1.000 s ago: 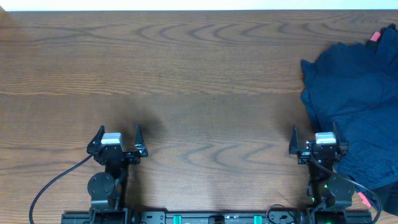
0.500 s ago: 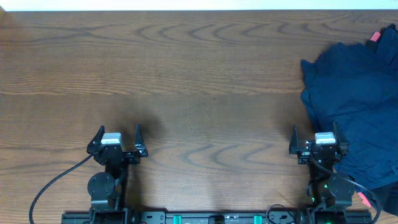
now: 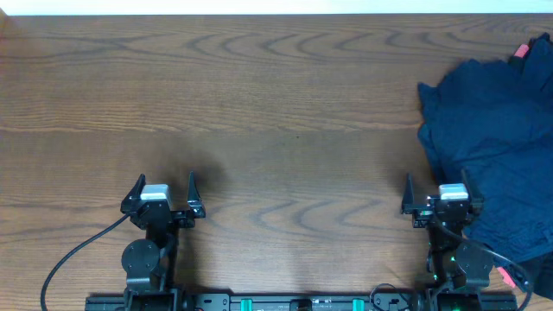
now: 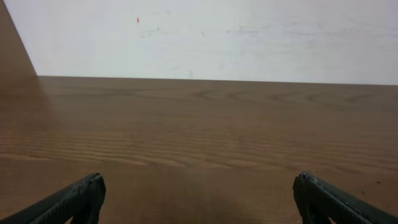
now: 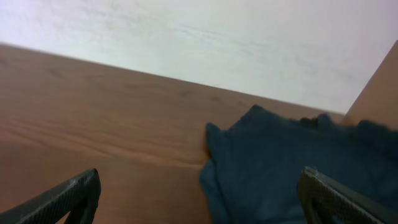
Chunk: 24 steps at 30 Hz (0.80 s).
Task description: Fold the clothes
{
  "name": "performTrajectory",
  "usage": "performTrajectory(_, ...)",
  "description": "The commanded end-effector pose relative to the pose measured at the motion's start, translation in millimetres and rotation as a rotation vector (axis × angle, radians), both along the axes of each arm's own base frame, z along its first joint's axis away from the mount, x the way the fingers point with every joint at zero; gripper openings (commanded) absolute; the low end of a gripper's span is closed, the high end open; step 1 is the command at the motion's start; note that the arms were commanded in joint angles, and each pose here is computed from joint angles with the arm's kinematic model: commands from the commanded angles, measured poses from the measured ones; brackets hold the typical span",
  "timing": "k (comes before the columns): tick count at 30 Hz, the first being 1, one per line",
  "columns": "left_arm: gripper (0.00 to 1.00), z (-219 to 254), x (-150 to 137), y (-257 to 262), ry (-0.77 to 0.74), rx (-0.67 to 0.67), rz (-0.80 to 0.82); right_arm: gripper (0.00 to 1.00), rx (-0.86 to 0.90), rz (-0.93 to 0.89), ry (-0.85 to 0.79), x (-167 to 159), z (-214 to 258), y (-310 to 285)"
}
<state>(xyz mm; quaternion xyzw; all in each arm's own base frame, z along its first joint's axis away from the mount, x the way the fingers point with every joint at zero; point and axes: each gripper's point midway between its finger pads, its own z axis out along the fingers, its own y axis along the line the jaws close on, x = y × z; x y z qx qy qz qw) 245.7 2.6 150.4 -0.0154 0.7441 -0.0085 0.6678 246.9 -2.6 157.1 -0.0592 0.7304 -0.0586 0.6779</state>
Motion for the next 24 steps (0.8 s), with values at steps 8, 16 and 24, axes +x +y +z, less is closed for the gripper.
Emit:
performTrajectory(8, 0.98, -10.7, -1.5, 0.3, 0.048, -0.098, 0.013, 0.99, 0.176, -0.052, -0.036, -1.7, 16.7, -7.7)
performTrajectory(16, 0.98, 14.6, 1.5, -5.6, 0.086, -0.107, -0.019, 0.99, 0.187, -0.071, 0.021, 6.5, 39.0, -10.3)
performTrajectory(24, 0.98, 35.6, 18.8, -5.6, 0.27, -0.112, -0.012, 0.99, 0.186, -0.082, 0.171, 40.7, 60.0, -10.8)
